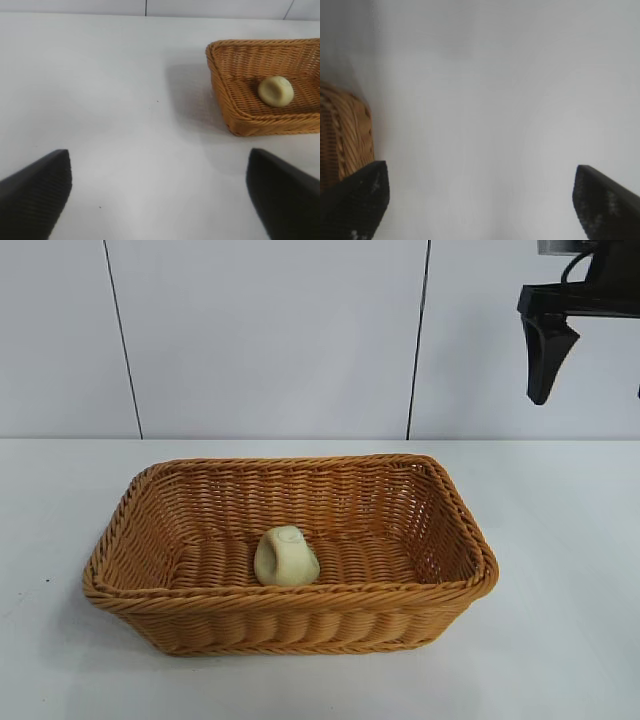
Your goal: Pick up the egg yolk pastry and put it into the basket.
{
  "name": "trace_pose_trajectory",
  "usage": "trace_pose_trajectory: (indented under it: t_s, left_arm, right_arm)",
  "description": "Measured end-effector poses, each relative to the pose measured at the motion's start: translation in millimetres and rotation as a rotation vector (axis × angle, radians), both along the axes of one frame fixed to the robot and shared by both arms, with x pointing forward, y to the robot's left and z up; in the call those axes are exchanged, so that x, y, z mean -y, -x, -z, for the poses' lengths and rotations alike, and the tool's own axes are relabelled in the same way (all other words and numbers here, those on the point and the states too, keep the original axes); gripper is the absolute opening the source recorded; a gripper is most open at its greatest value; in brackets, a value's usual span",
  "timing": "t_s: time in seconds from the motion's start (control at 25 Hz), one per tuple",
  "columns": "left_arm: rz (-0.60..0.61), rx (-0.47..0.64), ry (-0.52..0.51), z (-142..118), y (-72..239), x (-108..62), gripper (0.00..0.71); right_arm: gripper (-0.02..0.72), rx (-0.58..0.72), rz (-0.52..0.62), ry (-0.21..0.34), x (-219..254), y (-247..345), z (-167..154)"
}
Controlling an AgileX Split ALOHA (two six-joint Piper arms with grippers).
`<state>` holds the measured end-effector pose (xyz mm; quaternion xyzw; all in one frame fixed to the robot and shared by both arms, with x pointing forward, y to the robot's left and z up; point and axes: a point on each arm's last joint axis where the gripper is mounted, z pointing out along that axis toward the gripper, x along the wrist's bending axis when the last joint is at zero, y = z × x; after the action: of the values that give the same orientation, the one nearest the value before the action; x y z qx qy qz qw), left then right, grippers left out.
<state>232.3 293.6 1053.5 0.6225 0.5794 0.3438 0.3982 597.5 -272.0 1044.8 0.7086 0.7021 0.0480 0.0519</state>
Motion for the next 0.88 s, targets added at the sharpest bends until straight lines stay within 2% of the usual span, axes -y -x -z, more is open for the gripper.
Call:
trace_pose_trajectory:
  t_s: [0.44,0.88]
  left_arm:
    - [0.000,0.000,0.000,0.0,0.0,0.0,0.696]
    - [0.000,0.000,0.000,0.0,0.0,0.0,0.696]
  right_arm:
    - [0.694,-0.035,0.005,-0.030,7.0,126.2,-7.3]
    - [0.694,0.189,-0.066,-0.036,14.5,226.5,25.4]
